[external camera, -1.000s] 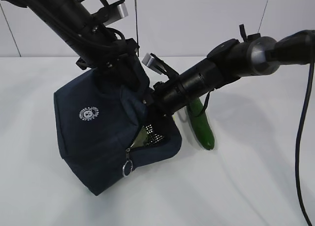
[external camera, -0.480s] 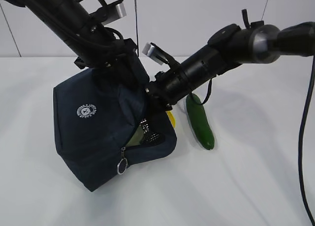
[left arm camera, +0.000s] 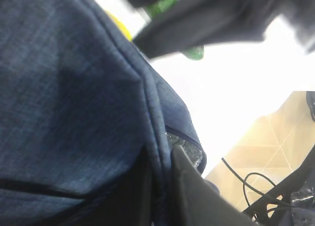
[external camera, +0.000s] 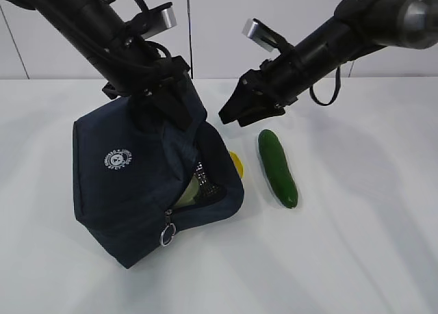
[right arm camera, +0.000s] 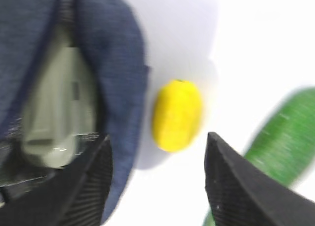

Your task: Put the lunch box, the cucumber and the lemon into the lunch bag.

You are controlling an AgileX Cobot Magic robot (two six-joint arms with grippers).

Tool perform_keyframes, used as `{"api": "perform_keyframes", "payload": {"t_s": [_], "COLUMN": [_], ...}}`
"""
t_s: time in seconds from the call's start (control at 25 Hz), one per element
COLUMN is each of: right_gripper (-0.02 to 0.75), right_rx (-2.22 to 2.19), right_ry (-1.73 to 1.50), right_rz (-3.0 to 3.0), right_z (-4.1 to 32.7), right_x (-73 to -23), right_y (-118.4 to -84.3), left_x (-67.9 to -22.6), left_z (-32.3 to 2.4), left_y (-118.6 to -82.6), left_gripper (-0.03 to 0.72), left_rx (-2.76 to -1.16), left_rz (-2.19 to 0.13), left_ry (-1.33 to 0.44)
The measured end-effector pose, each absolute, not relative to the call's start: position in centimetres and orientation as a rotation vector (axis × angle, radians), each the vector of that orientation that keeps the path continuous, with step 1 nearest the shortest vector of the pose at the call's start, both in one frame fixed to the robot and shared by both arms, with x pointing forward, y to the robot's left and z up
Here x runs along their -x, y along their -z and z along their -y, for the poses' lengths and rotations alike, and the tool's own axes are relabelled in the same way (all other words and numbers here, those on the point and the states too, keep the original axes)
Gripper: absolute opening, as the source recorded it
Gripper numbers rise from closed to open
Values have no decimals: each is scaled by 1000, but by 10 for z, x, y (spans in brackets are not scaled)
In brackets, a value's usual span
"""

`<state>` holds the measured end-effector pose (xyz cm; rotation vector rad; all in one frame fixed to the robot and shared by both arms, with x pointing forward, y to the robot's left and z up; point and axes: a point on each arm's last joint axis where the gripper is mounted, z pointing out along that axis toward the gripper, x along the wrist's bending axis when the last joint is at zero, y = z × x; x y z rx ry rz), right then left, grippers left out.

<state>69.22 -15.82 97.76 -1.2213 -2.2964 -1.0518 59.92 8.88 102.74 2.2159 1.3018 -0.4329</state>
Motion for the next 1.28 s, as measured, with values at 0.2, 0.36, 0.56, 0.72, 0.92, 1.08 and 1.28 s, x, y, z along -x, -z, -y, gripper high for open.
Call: {"api": "perform_keyframes", "payload": {"t_s": [0.2, 0.36, 0.56, 0.72, 0.92, 1.08, 1.28], "right_gripper": [445, 444, 445, 444, 444, 444, 445], "right_rx": [1342, 1464, 1574, 1609, 1679, 1720, 1766], "right_ry": [926, 801, 557, 453, 385, 300, 258], "right_rz": [2366, 2391, 2490, 2548, 2578, 2540, 2533], "right_z": [171, 177, 176, 164, 155, 156, 158], "right_x": [-694, -696, -691, -687, -689, -693, -696], "right_y": [-988, -988, -979, -976, -964, -939, -924], "left_x": [-599, -598, -597, -597, -597, -596, -596], "left_z": [-89, -90, -91, -91, -91, -91, -92], "left_y": [-1027, -1027, -1026, -1026, -1026, -1026, -1026], "left_gripper": [17, 17, 17, 17, 17, 17, 17], "left_rx": [-2217, -2233, -2255, -2258, -2264, -2267, -2270], "left_rz": [-1302, -1300, -1298, -1298, -1298, -1297, -1297], "left_ry": [434, 438, 439, 438, 443, 444, 450]}}
